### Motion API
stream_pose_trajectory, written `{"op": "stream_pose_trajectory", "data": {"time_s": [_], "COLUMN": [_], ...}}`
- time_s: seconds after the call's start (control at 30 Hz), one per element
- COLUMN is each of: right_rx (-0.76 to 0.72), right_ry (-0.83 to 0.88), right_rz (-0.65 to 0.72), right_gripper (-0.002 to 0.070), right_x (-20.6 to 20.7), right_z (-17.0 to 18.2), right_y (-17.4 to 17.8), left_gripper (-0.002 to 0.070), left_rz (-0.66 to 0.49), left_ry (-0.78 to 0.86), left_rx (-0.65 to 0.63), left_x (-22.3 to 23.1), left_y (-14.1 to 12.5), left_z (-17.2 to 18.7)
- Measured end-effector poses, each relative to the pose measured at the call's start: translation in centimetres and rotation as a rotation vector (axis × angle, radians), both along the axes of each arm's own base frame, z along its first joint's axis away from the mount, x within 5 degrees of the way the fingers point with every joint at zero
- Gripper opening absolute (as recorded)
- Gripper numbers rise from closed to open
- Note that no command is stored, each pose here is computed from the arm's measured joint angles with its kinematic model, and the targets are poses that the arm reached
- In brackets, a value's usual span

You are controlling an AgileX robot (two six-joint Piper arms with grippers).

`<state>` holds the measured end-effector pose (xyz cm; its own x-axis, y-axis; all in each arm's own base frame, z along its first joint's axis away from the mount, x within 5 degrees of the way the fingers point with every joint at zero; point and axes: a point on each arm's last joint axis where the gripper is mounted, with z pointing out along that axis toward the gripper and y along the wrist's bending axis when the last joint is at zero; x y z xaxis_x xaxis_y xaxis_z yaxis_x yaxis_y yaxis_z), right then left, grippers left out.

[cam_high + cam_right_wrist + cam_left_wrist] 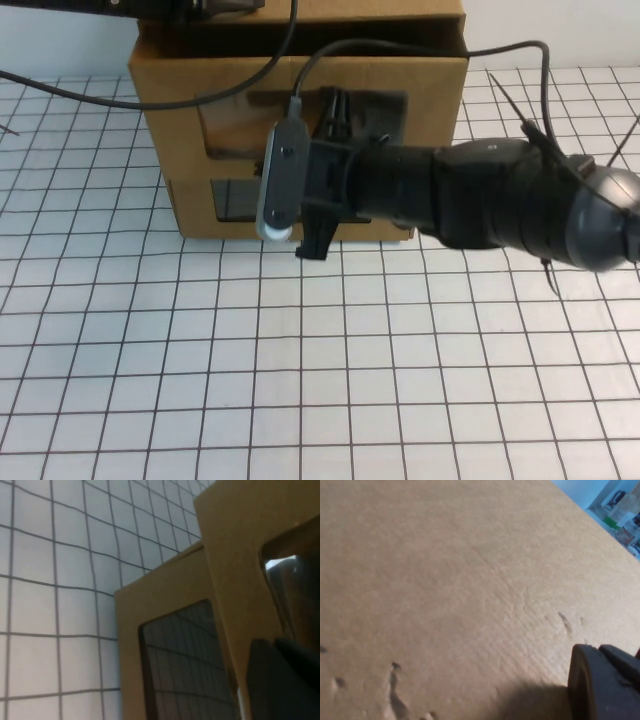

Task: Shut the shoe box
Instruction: Close the shoe box with your right arm

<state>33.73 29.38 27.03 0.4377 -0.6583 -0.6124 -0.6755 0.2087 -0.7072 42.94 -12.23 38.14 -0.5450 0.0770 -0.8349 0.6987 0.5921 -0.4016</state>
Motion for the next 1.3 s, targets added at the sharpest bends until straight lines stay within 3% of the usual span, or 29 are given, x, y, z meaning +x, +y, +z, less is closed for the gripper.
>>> {"op": "stream_pose_trajectory", "data": {"time_s": [0.23, 0.53, 0.73, 1.07, 1.3], "right_rx": [0.014, 0.013, -0.032, -0.026, -0.033], "right_ry": [-0.006, -0.005, -0.076, -0.134, -0.157], "right_rz": [-0.036, -0.035, -0.056, 0.019, -0.042], "right_gripper": [-0.0013, -0.0013, -0.0013, -0.0013, -0.0013], "right_x": [3.3, 3.8, 2.4, -2.2, -1.8], "right_z": [-0.8, -1.3, 0.3, 3.5, 4.4], "right_y": [-0.4, -0.1, 0.7, 0.6, -0.5], "left_gripper": [-0.0002, -0.0002, -0.0002, -0.0003, -0.0002], "left_rz": [0.0, 0.0, 0.0, 0.0, 0.0], "left_ry": [0.002, -0.001, -0.008, -0.008, -0.008], "left_rx": [-0.002, 0.009, 0.02, 0.022, 0.022], "left_x": [0.1, 0.1, 0.1, 0.1, 0.1], "left_y": [0.0, 0.0, 0.0, 0.0, 0.0], "left_z": [-0.1, -0.1, 0.0, -0.1, -0.1]}}
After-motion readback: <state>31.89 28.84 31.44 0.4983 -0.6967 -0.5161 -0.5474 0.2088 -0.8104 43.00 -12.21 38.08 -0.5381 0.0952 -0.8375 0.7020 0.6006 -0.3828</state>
